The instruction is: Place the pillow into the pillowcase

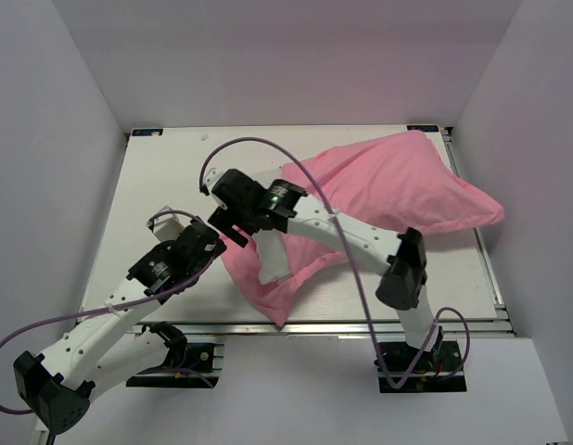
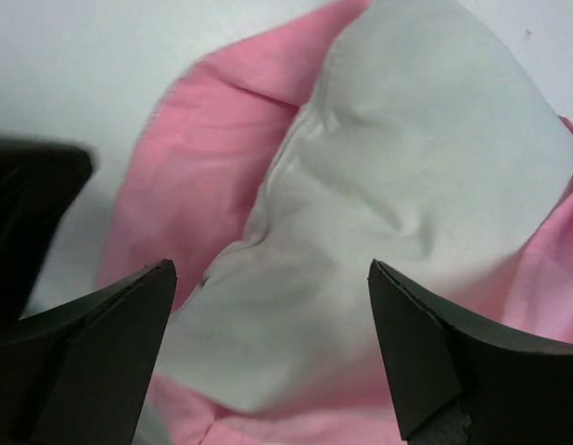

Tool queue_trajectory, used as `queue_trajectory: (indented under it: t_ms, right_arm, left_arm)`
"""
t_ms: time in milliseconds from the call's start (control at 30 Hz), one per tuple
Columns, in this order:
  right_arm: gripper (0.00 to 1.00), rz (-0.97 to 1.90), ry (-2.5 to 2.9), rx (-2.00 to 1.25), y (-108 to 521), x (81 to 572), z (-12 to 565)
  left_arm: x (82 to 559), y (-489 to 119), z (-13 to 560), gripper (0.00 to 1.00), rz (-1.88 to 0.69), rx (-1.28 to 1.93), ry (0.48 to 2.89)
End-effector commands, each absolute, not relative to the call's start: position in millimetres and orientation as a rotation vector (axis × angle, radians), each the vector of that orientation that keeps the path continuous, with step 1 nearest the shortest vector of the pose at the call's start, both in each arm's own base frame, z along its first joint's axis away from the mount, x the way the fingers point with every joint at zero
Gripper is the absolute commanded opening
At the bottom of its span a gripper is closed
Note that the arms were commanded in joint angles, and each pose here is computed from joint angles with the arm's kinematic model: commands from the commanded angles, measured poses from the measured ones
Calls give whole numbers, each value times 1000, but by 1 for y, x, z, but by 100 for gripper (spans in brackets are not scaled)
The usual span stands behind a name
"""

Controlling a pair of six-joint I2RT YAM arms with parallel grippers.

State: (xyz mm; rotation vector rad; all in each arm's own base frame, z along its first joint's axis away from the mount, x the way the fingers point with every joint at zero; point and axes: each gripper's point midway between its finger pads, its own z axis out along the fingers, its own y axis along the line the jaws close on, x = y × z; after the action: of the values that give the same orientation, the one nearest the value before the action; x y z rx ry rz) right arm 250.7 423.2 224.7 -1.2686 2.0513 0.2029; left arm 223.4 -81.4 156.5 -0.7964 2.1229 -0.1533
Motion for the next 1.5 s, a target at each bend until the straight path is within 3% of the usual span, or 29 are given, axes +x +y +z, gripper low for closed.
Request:
queue_trajectory:
  t_ms: [0,267,467,533,567,633,667,933,1133,1467]
  right_arm:
    - [89,-135,2076,-1126,397,290,217]
    - [89,-566,2114,-1103,358,317,148]
    - [89,-426,2308,-1132,339,320,85]
    - [74,-424,2337,-1136,332,321,76]
    - [50,-401,2343,-1136,334,321,76]
    - [12,-368,2319,-1104,339,327,84]
    - [0,-344,2285,-1064,341,331,100]
    - [0,91,1975,-766,362,349,260]
    - [0,343,1821,-637,330,322,347]
    - [0,442,1736,-511,301,302,371]
  left_arm:
    - [220,-70,159,98,-114,-819,2104]
    - [217,-73,159,98,-154,-813,2108]
    - [214,-72,158,98,-165,-817,2106]
    - [214,-71,160,98,-178,-820,2095]
    - [214,-71,162,98,-181,-821,2088]
    - [215,-70,166,98,-184,-822,2074]
    - [216,-70,168,98,-184,-815,2067]
    - [266,-119,210,98,-322,-606,2013]
    - [310,-169,227,98,-400,-432,2017]
    - [346,-250,236,98,-702,-273,2003]
